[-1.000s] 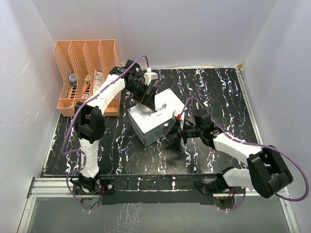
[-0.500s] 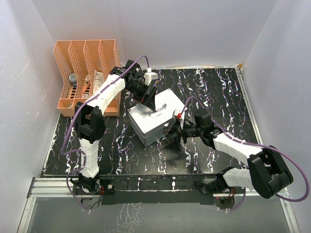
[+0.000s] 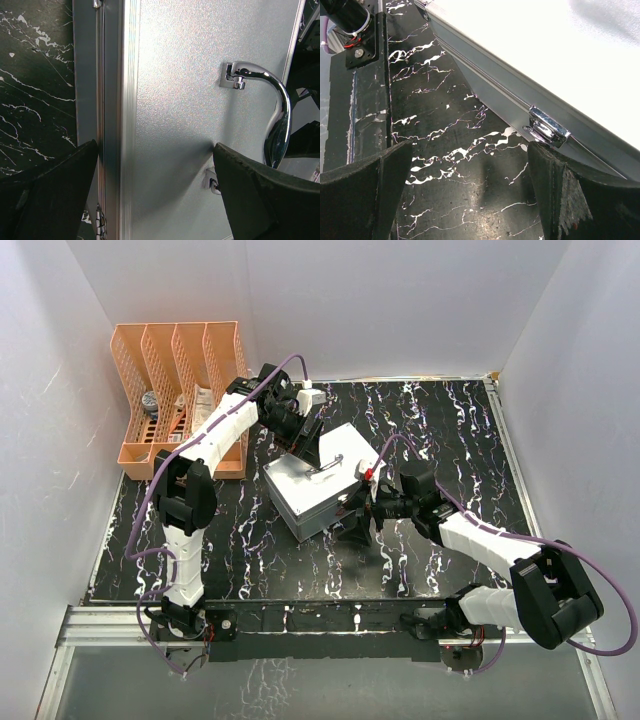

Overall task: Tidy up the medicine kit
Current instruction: Close the medicine box at the center of the board.

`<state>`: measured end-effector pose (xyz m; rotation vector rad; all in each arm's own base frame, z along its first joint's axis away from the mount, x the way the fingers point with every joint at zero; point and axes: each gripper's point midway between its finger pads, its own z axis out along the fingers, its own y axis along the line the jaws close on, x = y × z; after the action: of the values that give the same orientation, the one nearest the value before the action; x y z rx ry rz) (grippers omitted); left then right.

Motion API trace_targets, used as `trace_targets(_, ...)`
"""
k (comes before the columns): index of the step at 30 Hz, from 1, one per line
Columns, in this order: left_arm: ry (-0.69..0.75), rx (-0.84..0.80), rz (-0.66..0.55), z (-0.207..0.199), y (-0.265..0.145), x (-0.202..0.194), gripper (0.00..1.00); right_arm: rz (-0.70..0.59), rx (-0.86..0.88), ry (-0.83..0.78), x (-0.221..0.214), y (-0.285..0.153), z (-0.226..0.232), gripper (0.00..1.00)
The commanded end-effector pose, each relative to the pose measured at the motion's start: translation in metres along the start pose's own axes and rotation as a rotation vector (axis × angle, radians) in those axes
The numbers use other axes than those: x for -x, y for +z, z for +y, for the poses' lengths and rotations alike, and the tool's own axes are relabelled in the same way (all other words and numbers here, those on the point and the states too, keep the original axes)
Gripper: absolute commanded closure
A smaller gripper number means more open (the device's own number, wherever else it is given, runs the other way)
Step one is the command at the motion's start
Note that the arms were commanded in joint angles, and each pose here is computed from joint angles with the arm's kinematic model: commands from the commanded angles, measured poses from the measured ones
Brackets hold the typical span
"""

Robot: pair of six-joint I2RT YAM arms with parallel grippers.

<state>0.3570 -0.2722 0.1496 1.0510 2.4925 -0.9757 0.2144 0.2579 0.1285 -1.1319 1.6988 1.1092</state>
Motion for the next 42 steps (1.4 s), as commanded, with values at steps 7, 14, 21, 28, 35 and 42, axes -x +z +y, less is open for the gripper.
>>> trace_targets(7,-0.021,0.043,0.148,0.015,0.024,-0.036,0.05,-0.099,-0.027,-0.11,0.046,-0.001,-0.005,0.03)
trace_targets(14,-0.023,0.044,0.152,0.016,0.025,-0.038,0.05,-0.12,-0.036,-0.12,0.055,-0.002,-0.006,0.03)
trace_targets(21,-0.021,0.044,0.153,0.016,0.025,-0.037,0.05,-0.124,-0.035,-0.123,0.058,-0.002,-0.006,0.03)
trace_targets(28,-0.023,0.042,0.155,0.016,0.026,-0.038,0.05,-0.129,-0.034,-0.13,0.062,-0.001,-0.007,0.03)
trace_targets(35,-0.023,0.042,0.154,0.016,0.026,-0.038,0.05,-0.131,-0.037,-0.134,0.065,0.0,-0.009,0.05)
trace_targets(42,-0.022,0.042,0.153,0.017,0.027,-0.037,0.04,-0.108,-0.022,-0.108,0.06,0.004,-0.012,0.19)
